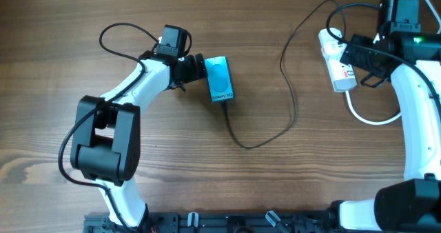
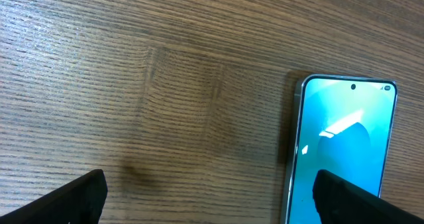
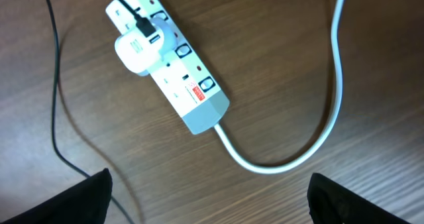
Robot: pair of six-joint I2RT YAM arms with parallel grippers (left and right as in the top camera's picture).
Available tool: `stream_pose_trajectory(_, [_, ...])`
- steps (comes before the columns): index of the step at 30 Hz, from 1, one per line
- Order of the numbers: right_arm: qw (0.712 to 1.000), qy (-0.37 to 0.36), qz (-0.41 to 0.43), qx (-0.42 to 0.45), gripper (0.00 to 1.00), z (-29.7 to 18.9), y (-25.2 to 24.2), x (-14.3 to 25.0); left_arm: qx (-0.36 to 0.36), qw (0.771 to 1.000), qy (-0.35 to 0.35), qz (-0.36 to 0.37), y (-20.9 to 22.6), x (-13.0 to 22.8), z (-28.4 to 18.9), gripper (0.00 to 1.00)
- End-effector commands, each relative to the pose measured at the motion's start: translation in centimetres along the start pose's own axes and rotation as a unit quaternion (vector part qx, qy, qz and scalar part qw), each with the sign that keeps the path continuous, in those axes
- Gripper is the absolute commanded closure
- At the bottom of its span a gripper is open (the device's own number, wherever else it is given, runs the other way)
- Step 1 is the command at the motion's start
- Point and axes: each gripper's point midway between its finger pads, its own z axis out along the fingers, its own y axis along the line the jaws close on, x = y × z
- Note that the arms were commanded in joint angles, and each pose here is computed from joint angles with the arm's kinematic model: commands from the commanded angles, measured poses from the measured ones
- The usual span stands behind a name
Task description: Plug charger to phone and switch on socket
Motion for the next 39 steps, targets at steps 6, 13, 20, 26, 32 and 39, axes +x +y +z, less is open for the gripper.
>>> stream_pose_trajectory(6, [0.994, 0.102, -0.037, 0.02, 0.01, 9.0, -1.7, 1.6, -0.008, 1.0, 0.001, 0.002, 0.4, 0.1, 0.4, 0.0])
stream_pose_trajectory(13, [0.987, 0.155, -0.009, 0.038, 0.0, 16.6, -2.7, 3.3, -0.008, 1.0, 0.001, 0.002, 0.3, 0.1, 0.4, 0.0])
stream_pose_trajectory(20, [0.988, 0.147, 0.047, -0.023, 0.0, 20.0, -1.8, 2.7, -0.008, 1.0, 0.001, 0.002, 0.3, 0.1, 0.4, 0.0])
stream_pose_trajectory(26, [0.986, 0.115, 0.12, -0.024, 0.0, 20.9, -2.4, 1.0, -0.008, 1.0, 0.001, 0.002, 0.3, 0.2, 0.4, 0.0])
stream_pose_trajectory(32, [0.983, 0.108, 0.144, -0.031, 0.0, 22.4, -1.9, 0.7, -0.008, 1.0, 0.001, 0.003, 0.3, 0.2, 0.4, 0.0])
stream_pose_trajectory(39, [0.982, 0.099, 0.149, -0.063, 0.0, 22.7, -0.7, 0.0, -0.008, 1.0, 0.001, 0.003, 0.3, 0.2, 0.4, 0.0])
